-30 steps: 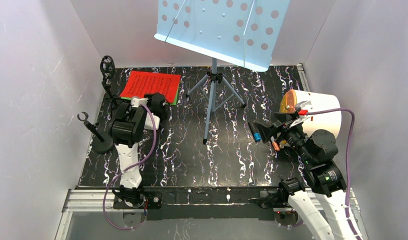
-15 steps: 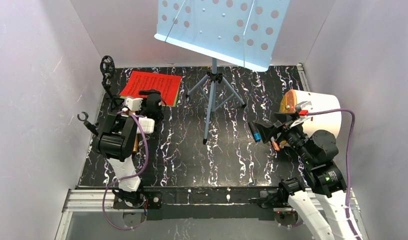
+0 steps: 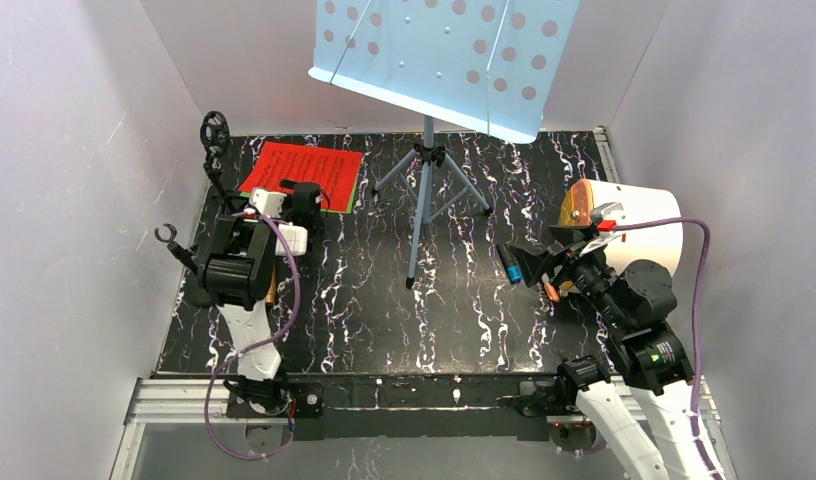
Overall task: Pack up the instrument practice props
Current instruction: Place the sheet music at the corner of the board.
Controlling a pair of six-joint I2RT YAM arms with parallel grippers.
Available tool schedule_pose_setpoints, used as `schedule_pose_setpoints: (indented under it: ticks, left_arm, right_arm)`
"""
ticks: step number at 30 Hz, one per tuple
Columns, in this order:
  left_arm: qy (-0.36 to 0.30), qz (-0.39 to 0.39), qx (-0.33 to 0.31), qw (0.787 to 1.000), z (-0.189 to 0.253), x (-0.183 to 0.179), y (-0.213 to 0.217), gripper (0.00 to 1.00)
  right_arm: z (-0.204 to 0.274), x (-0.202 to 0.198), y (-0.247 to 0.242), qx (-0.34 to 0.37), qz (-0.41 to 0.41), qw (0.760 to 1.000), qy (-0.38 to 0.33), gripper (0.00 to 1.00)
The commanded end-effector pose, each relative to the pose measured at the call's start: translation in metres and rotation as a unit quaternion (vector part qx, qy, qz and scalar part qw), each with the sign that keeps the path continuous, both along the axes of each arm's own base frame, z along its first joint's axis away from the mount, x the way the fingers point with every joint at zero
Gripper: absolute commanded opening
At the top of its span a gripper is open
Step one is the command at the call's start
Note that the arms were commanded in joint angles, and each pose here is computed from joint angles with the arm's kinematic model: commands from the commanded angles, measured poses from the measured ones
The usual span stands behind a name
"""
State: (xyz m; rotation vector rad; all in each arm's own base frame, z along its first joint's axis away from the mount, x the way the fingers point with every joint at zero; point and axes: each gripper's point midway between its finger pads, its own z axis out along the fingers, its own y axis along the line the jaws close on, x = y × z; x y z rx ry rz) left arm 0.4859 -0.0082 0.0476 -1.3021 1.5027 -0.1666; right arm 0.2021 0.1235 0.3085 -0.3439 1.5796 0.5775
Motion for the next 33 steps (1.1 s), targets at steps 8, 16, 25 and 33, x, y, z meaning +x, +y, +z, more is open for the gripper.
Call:
schedule_pose_setpoints:
  ticks: [8, 16, 25, 33]
  left_arm:
    - [0.047, -0.011, 0.069, 0.996, -0.012, 0.037, 0.021, 0.78]
    - [0.045, -0.040, 0.085, 0.995, -0.009, 0.059, 0.028, 0.78]
    - [-0.001, -0.132, 0.062, 0.989, 0.031, 0.038, -0.011, 0.79]
    - [-0.068, -0.239, 0.068, 0.966, 0.087, -0.008, -0.088, 0.79]
  right_arm:
    - [0.014, 0.003, 0.002, 0.004, 0.002, 1.000, -0.020, 0.99]
    - [0.011, 0.004, 0.007, 0.005, 0.015, 1.000, -0.008, 0.99]
    - [-0.004, 0.014, 0.036, 0.030, 0.077, 0.996, 0.046, 0.99]
    - [-0.025, 0.039, 0.068, 0.064, 0.132, 0.986, 0.084, 0.99]
